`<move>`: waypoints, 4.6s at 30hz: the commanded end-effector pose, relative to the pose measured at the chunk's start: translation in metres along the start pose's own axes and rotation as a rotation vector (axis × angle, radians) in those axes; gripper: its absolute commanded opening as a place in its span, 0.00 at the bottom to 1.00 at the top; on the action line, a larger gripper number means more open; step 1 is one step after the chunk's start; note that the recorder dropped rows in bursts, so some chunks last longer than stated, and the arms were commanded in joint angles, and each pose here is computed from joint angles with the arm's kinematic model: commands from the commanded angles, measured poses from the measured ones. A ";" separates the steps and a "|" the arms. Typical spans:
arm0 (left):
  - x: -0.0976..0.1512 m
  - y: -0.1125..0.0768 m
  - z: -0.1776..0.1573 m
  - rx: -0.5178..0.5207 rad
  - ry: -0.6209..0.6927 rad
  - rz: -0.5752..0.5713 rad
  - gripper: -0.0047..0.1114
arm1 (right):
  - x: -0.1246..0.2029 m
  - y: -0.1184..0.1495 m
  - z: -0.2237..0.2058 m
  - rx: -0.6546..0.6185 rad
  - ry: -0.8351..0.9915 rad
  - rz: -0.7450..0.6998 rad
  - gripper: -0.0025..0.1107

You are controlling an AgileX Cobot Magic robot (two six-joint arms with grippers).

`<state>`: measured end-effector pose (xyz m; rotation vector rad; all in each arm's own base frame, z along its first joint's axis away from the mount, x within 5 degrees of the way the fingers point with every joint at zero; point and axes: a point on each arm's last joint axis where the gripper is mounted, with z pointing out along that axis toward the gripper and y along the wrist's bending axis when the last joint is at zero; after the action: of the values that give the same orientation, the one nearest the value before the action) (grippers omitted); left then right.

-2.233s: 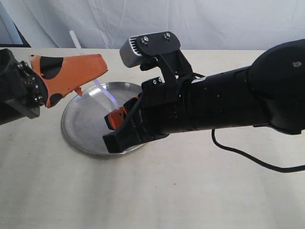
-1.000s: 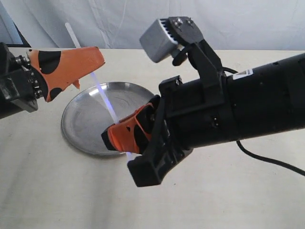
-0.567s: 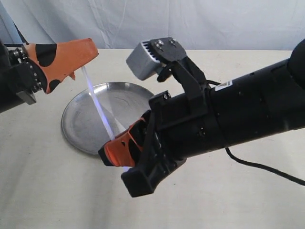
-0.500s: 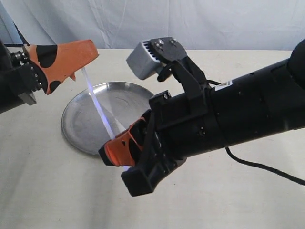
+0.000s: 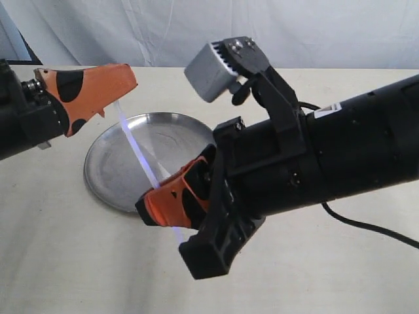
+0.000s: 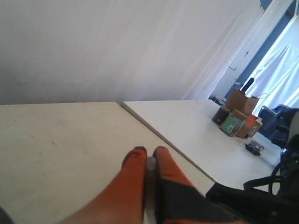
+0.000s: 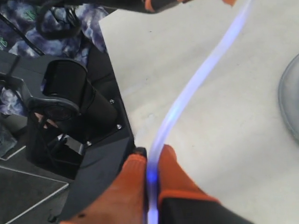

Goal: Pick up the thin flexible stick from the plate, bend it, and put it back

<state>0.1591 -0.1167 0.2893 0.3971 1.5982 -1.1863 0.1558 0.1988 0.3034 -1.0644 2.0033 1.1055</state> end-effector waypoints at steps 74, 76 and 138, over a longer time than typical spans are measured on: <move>0.046 0.013 -0.127 -0.848 -0.033 -0.012 0.04 | -0.118 -0.124 0.005 0.554 -0.012 0.084 0.02; 0.046 0.013 -0.127 -0.845 -0.035 -0.016 0.04 | -0.120 -0.111 -0.007 0.543 -0.005 0.071 0.02; 0.093 0.028 -0.146 -0.875 -0.044 0.042 0.04 | 0.054 -0.020 -0.102 0.673 -0.377 0.068 0.02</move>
<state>0.0652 -0.0095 0.1879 -0.1658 1.8821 -0.3787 0.1523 0.0982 0.3116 -0.4282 1.9460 0.5539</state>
